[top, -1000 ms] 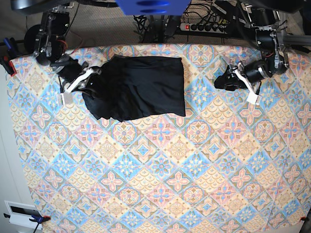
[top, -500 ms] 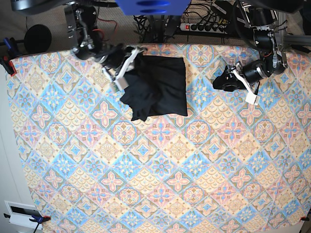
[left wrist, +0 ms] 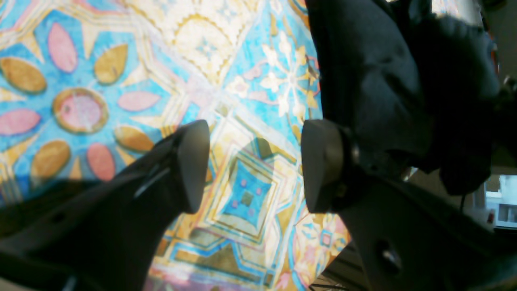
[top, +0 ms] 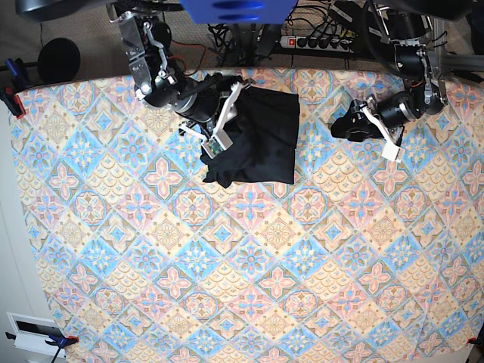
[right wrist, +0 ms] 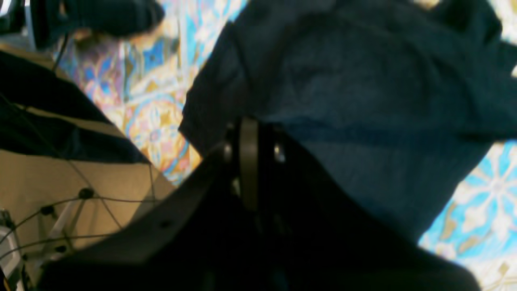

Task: Layout the t-shirt on the table in an organized manner, then fold the t-shirt properly
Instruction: 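Fold the grasped edge over the bundle toward the left gripper, then press the folded edge down onto the bundle with the right gripper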

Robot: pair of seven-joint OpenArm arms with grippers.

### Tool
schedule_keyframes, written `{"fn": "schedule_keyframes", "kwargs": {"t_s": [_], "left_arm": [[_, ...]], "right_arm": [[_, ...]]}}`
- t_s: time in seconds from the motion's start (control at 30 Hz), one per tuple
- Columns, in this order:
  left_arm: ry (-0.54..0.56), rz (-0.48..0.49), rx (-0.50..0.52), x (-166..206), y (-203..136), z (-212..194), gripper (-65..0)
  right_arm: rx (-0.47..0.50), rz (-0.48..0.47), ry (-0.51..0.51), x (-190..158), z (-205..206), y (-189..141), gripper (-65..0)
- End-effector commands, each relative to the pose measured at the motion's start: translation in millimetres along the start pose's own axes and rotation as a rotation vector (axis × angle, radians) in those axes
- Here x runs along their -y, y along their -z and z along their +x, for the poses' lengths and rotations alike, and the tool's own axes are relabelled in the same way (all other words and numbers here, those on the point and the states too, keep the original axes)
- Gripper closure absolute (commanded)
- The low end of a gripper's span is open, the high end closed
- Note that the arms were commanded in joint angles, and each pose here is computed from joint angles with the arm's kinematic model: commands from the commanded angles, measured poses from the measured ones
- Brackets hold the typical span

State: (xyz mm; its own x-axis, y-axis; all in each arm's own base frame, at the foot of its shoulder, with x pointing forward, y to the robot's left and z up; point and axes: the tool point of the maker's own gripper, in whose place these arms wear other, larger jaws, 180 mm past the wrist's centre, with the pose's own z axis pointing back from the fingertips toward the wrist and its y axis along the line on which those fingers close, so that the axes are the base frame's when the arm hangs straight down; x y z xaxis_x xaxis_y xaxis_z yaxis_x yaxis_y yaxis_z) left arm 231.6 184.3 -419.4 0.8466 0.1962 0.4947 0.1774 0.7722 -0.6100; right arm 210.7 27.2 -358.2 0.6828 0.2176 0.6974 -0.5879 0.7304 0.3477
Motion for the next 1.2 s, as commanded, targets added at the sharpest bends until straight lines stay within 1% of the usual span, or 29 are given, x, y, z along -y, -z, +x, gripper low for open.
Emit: {"fn": "schedule_keyframes", "kwargs": {"t_s": [0.0,0.13,0.33,0.47,0.57,0.83,0.9,0.97,1.07,1.17], "left_arm": [[0.018,0.013,-0.003,-2.0,-4.1,4.1,-33.7],[0.018,0.013,-0.003,-2.0,-4.1,4.1,-33.7],[0.018,0.013,-0.003,-2.0,-4.1,4.1,-33.7],[0.018,0.013,-0.003,-2.0,-4.1,4.1,-33.7],[0.018,0.013,-0.004,-2.1,-4.2,3.4,-33.7],[0.018,0.013,-0.003,-2.0,-4.1,4.1,-33.7],[0.018,0.013,-0.003,-2.0,-4.1,4.1,-33.7],[0.018,0.013,-0.003,-2.0,-4.1,4.1,-33.7],[0.018,0.013,-0.003,-2.0,-4.1,4.1,-33.7],[0.018,0.013,-0.003,-2.0,-4.1,4.1,-33.7]], "right_arm": [[0.043,0.014,-0.009,-3.7,12.3,-2.1,-0.8],[0.068,0.014,-0.028,-0.2,27.0,-0.3,-0.8],[0.137,0.021,-0.046,-3.6,60.0,5.1,-0.8],[0.176,0.036,-0.04,-10.3,75.9,7.7,-0.8],[0.191,0.047,-0.027,-15.4,80.1,9.9,-0.9],[0.096,0.049,0.03,-6.7,49.9,30.8,-1.3],[0.082,0.062,0.024,-11.9,46.2,34.1,-3.1],[0.073,0.087,0.008,-22.2,44.4,36.8,-6.7],[0.056,0.13,-0.019,-40.3,40.7,40.8,-15.0],[0.035,0.147,-0.022,-46.6,34.4,45.6,-22.6]]}}
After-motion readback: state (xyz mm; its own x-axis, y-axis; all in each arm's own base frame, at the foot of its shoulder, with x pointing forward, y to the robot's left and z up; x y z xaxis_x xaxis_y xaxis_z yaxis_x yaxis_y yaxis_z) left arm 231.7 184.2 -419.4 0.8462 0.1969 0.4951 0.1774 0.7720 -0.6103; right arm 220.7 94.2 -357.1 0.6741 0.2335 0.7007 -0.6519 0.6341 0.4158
